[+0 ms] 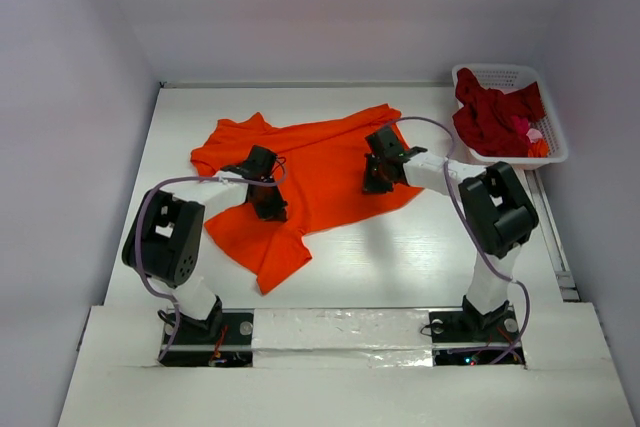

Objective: Fold and stack the t-shirts
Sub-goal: Flatten out the tshirt

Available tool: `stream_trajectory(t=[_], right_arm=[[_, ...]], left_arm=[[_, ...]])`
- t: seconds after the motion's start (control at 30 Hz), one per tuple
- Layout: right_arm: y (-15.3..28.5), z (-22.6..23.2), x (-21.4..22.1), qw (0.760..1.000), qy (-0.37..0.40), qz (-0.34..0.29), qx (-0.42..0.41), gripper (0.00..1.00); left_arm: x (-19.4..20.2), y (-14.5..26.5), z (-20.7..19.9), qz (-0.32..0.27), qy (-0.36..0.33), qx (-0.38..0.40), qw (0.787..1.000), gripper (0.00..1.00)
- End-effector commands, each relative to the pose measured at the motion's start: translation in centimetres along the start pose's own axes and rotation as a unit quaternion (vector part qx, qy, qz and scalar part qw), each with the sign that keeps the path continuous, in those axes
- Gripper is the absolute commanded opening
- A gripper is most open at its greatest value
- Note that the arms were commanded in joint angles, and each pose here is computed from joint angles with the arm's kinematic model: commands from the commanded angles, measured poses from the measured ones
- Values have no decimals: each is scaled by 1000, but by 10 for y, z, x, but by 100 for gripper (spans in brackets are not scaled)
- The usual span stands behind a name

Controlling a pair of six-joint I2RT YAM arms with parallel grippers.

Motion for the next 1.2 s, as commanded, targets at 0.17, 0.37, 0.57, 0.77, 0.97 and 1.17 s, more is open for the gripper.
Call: stream_trajectory(t=[0.17, 0.37, 0.57, 0.77, 0.97, 1.17], right_arm=[[-13, -28, 56, 998, -1, 49, 31, 0], [7, -35, 92, 997, 5, 79, 18, 0], [36, -41, 128, 993, 16, 116, 7, 0], [74, -42, 143, 993, 31, 113, -2, 0], [94, -57, 156, 992, 30, 124, -1, 0], [114, -48, 148, 994, 39, 99, -16, 0]], left_arm=[[29, -4, 19, 45, -4, -45, 998, 0], [38, 4, 23, 55, -13, -56, 997, 0], [64, 13, 25, 74, -32, -60, 995, 0], [89, 24, 30, 92, -39, -63, 993, 0], [102, 39, 25, 103, -50, -43, 993, 0], [83, 63, 7, 76, -49, -19, 996, 0]])
Point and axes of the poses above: each gripper's point midway between its finger pads, its own y axis back along the fingers, its own z axis along the line the jaws close on, x = y × z, the point moved 6 cm from there along y, back along the fingers, and after that the axes turned 14 degrees about -y, right-handed, at the moved point
